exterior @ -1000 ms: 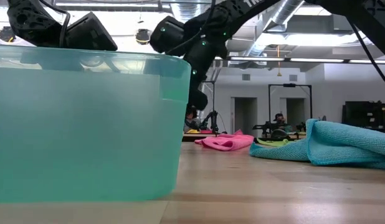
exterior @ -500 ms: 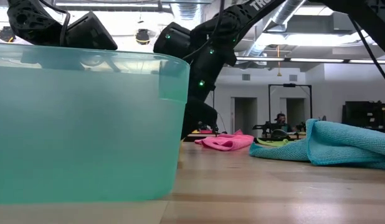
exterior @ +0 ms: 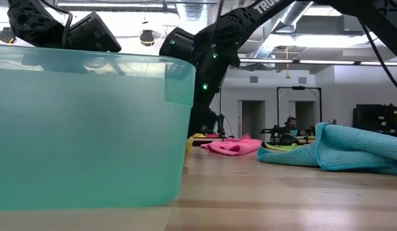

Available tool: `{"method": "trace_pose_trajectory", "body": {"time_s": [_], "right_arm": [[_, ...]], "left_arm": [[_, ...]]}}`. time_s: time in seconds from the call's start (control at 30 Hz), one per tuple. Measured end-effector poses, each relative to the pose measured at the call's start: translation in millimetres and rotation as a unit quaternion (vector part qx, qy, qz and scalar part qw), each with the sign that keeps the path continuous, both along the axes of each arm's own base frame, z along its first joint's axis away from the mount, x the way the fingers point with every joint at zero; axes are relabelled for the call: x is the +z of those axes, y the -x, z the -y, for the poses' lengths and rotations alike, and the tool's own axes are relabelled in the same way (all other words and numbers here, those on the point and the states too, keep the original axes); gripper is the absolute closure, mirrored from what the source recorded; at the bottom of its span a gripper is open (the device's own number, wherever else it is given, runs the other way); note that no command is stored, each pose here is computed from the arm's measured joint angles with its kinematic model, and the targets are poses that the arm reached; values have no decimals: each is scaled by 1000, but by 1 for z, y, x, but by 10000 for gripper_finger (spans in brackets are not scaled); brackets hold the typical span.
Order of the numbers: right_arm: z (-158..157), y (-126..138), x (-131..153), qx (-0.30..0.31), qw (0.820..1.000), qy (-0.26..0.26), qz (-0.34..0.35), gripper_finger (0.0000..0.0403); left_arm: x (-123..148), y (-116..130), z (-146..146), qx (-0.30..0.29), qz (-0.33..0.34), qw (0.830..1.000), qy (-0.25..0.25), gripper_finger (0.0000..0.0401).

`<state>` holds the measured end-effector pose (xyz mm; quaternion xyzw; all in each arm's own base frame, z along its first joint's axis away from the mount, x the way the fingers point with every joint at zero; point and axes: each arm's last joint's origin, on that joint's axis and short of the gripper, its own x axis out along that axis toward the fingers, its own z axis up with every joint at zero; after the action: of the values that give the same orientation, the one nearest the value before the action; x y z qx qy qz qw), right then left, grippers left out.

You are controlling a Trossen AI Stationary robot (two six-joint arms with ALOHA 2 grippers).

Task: Fold microfiber towels
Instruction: Fold the yellow towel

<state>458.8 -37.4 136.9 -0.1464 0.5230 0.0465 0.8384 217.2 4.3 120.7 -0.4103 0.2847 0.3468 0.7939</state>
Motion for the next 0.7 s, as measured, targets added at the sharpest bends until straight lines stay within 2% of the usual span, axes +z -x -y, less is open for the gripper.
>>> {"method": "trace_pose_trajectory", "body": {"time_s": [0.17,0.37,0.5,0.7], "right_arm": [[24,-4,17,-36,997,-67,14,389],[46,-10,35,-61,985,-150,53,397],[50,-16,48,-68,979,-170,86,390],[48,-21,51,-86,973,-187,110,398]], "left_arm": [[0,0,0,2,0,1000,-4,401],[1,0,-1,6,4,1000,-9,401],[1,-1,-1,13,8,1000,-18,401],[0,-4,-2,26,21,999,-33,401]]}}
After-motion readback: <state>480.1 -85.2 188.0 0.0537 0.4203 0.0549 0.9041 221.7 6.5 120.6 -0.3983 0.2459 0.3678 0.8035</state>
